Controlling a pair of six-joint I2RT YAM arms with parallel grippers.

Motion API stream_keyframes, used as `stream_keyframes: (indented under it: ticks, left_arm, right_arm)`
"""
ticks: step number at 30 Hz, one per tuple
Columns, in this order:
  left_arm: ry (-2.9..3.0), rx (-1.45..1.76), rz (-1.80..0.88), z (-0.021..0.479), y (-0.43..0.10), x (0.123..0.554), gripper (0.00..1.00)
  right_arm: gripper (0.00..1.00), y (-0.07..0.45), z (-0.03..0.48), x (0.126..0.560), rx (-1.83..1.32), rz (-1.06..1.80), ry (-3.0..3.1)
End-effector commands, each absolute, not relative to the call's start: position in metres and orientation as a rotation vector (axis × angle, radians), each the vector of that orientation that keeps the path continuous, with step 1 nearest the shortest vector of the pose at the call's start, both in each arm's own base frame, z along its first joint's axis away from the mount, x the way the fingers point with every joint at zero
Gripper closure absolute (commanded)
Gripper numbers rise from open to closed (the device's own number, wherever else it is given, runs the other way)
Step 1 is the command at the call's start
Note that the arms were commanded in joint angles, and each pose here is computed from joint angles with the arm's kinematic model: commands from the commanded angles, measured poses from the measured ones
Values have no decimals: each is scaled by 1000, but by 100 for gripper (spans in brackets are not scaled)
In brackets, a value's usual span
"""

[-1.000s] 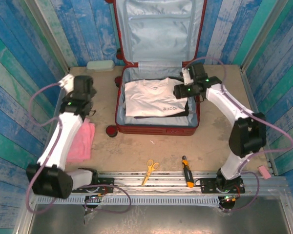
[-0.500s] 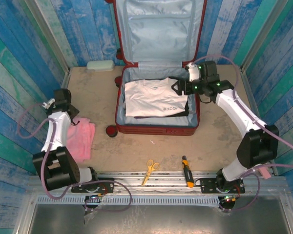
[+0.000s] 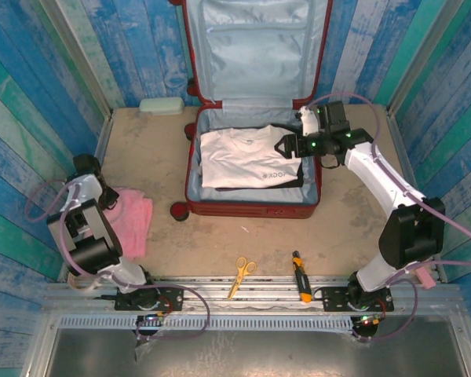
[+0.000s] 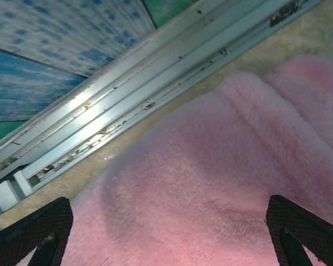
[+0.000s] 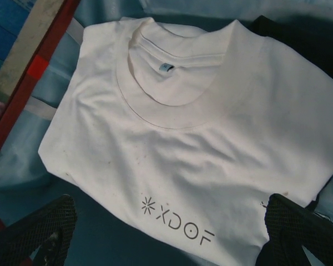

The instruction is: Pack the luggage

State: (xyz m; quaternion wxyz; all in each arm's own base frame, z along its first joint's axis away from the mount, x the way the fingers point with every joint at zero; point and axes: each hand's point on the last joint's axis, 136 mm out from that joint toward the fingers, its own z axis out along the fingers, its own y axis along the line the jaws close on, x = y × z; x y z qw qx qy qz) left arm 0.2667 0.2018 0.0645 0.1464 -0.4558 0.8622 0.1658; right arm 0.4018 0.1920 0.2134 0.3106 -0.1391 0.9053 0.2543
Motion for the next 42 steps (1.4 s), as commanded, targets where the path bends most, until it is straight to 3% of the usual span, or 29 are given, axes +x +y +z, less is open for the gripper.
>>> stream_keyframes:
  ticks: [1,7,10,18,29,36,42]
  left_arm:
    - [2553,-1280,455,49,207,274,6]
    - [2630,-1341,413,20,213,264,0]
    - [2664,-1383,421,6,215,259,7]
    - [2729,-1427,289,-19,192,257,46]
    - [2752,-1264,-29,-22,135,295,100]
    - [2635,-1152,-195,12,122,323,100]
    - [2443,-765,-340,97,66,362,100]
  right_arm:
    - [9,185,216,398,-342,635,2410]
    - [9,183,208,400,-333,615,2435]
    - [9,182,206,400,-331,606,2439]
    - [9,170,207,400,-309,576,2434]
    - [10,163,212,402,-297,562,2407]
    - [10,162,215,402,-292,560,2391]
    - [10,170,222,404,-298,620,2340]
